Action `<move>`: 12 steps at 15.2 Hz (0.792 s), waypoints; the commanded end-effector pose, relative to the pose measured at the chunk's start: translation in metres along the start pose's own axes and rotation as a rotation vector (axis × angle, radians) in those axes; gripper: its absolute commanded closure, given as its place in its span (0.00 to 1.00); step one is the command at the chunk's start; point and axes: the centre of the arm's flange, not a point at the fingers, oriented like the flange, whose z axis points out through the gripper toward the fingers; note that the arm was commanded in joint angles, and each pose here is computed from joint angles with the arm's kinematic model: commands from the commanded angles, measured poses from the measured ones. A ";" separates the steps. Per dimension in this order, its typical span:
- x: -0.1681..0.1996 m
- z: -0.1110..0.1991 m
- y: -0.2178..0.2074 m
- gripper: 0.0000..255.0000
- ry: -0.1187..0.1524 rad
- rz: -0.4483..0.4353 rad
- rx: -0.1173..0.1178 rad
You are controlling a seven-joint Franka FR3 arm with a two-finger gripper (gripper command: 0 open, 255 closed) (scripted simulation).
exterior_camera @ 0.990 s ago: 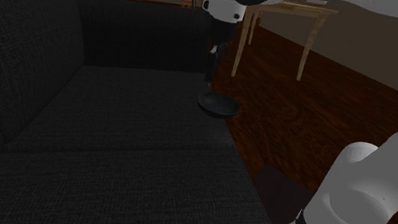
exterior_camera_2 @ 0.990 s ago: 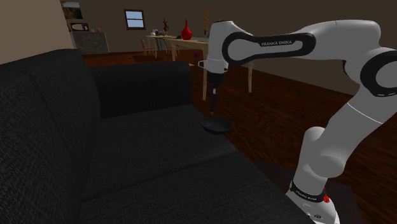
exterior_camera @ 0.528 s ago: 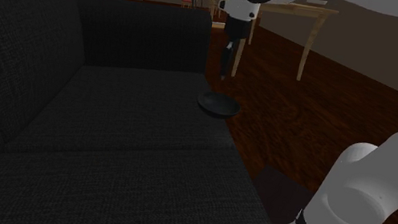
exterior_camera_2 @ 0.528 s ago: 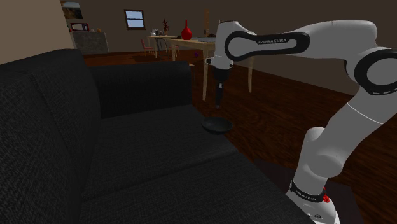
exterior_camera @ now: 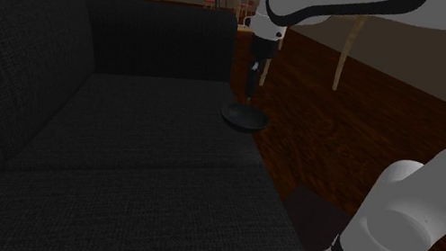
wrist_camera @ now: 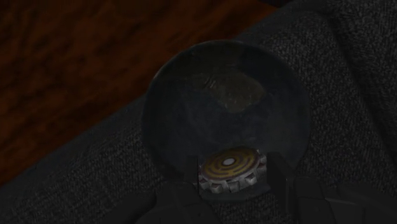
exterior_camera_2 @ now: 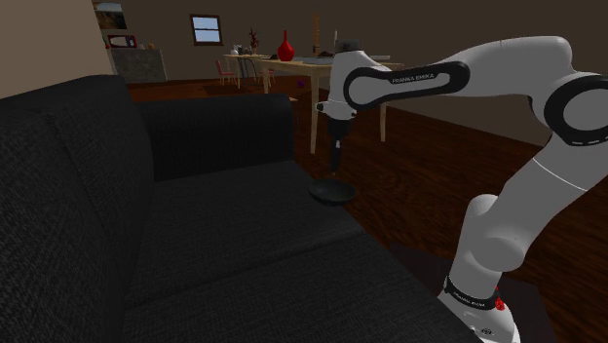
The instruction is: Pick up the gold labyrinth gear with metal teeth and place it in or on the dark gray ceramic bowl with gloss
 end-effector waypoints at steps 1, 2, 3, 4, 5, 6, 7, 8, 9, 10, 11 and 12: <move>0.000 0.010 -0.001 1.00 0.000 0.000 0.000; 0.000 0.015 -0.001 1.00 0.000 0.000 0.000; -0.001 0.021 -0.001 1.00 0.000 0.000 0.000; -0.001 0.026 -0.001 1.00 0.000 0.000 0.000; -0.001 0.031 -0.002 1.00 0.000 0.000 0.000; -0.002 0.036 -0.002 1.00 0.000 0.000 0.000; -0.002 0.042 -0.002 1.00 0.000 0.000 0.000; -0.002 0.042 -0.002 1.00 0.000 0.000 0.000; -0.002 0.042 -0.002 1.00 0.000 0.000 0.000; -0.002 0.042 -0.002 1.00 0.000 0.000 0.000; -0.002 0.042 -0.002 1.00 0.000 0.000 0.000; -0.002 0.042 -0.002 1.00 0.000 0.000 0.000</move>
